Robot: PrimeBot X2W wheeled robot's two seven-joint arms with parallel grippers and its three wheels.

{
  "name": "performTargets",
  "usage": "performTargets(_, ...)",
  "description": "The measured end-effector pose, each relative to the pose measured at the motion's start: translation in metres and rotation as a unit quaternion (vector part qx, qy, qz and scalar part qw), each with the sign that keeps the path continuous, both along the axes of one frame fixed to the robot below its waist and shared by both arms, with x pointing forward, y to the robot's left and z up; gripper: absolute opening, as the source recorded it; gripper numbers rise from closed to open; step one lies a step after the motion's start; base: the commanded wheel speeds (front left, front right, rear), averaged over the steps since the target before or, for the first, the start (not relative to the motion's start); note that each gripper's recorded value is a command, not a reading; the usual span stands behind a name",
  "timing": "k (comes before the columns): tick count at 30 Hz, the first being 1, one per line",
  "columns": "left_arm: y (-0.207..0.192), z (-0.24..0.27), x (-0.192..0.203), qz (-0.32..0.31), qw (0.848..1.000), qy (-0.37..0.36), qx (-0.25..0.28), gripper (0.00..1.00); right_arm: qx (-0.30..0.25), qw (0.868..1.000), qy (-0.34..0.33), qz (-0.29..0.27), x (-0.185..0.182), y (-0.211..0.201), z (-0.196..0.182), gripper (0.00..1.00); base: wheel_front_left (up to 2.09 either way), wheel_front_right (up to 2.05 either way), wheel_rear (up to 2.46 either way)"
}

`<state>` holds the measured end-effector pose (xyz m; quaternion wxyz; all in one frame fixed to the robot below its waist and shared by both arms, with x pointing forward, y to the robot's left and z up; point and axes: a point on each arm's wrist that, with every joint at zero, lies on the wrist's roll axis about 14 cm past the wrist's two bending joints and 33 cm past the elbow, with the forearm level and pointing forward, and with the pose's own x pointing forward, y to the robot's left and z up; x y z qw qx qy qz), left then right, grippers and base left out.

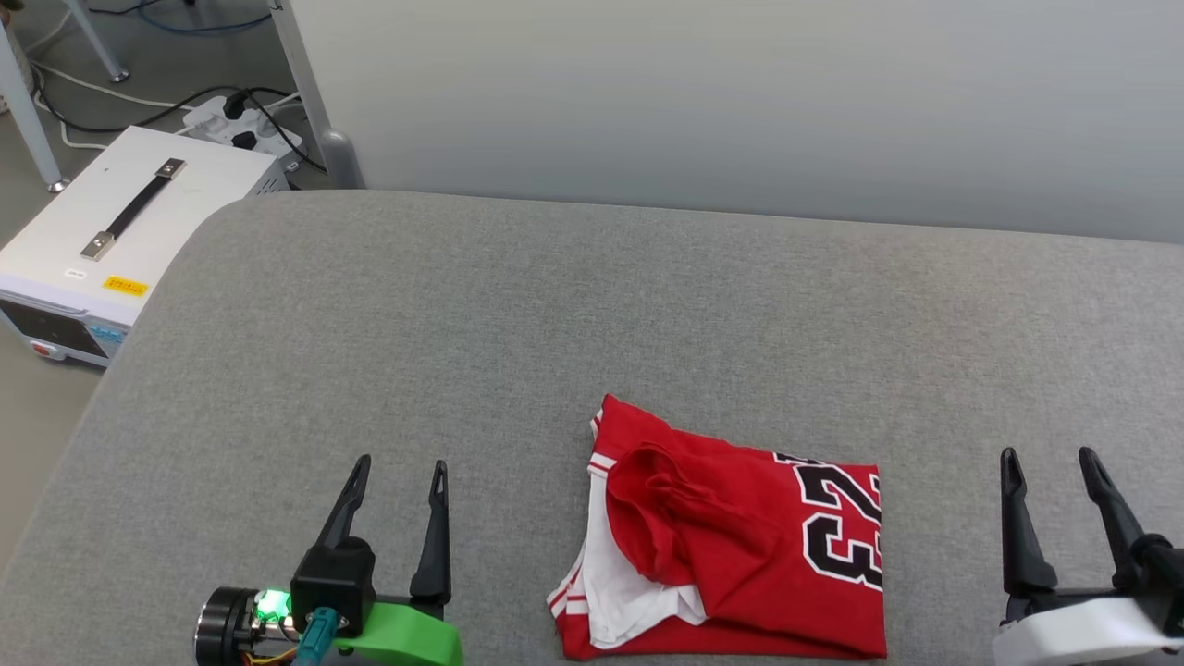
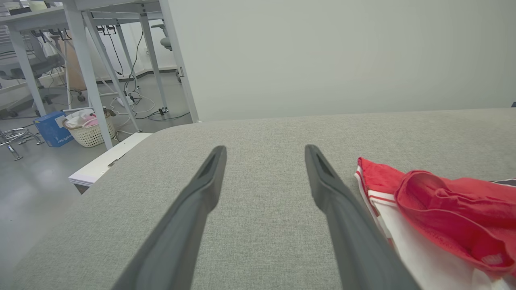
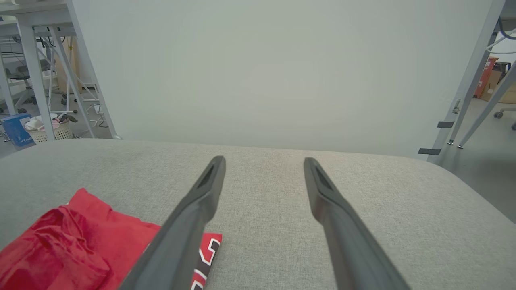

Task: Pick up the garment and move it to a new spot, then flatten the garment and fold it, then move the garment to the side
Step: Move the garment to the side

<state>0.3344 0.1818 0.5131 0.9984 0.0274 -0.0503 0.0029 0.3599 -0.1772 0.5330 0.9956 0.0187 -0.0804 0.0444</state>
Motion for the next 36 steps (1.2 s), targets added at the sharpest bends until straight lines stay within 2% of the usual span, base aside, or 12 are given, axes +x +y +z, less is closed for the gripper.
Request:
performTargets(6,0.0,-0.005,0.001,0.001,1.0,0.008,0.0,1.0,-0.036,0.999,-0.038,0.01,0.028,-0.012,0.029,1.0,0.0,0.0,0.0)
performTargets(10,0.002,-0.008,0.002,0.003,1.0,0.014,-0.001,1.0,-0.046,0.997,0.04,0.05,0.053,-0.009,0.018,1.0,0.0,0.0,0.0)
performTargets(13,0.004,-0.011,0.002,0.006,1.0,0.018,-0.001,1.0,-0.061,0.986,0.127,0.089,0.063,-0.003,0.003,1.0,0.0,0.0,0.0)
performTargets(16,0.005,-0.013,0.001,0.008,1.0,0.022,-0.001,1.0,-0.063,0.968,0.208,0.126,0.063,0.005,-0.012,1.0,0.0,0.0,0.0)
performTargets(19,0.006,-0.015,0.001,0.01,1.0,0.024,-0.001,1.0,-0.05,0.942,0.292,0.16,0.055,0.016,-0.032,1.0,0.0,0.0,0.0)
performTargets(27,0.011,-0.017,0.005,0.017,0.999,0.029,-0.003,1.0,0.027,0.852,0.479,0.207,0.023,0.033,-0.095,1.0,0.0,0.0,0.0)
performTargets(32,0.014,-0.019,0.01,0.023,0.999,0.032,-0.002,1.0,0.06,0.813,0.534,0.223,0.012,0.05,-0.125,1.0,0.0,0.0,0.0)
performTargets(36,0.016,-0.021,0.015,0.027,0.999,0.037,-0.003,1.0,0.069,0.794,0.556,0.236,0.011,0.065,-0.14,1.0,0.0,0.0,0.0)
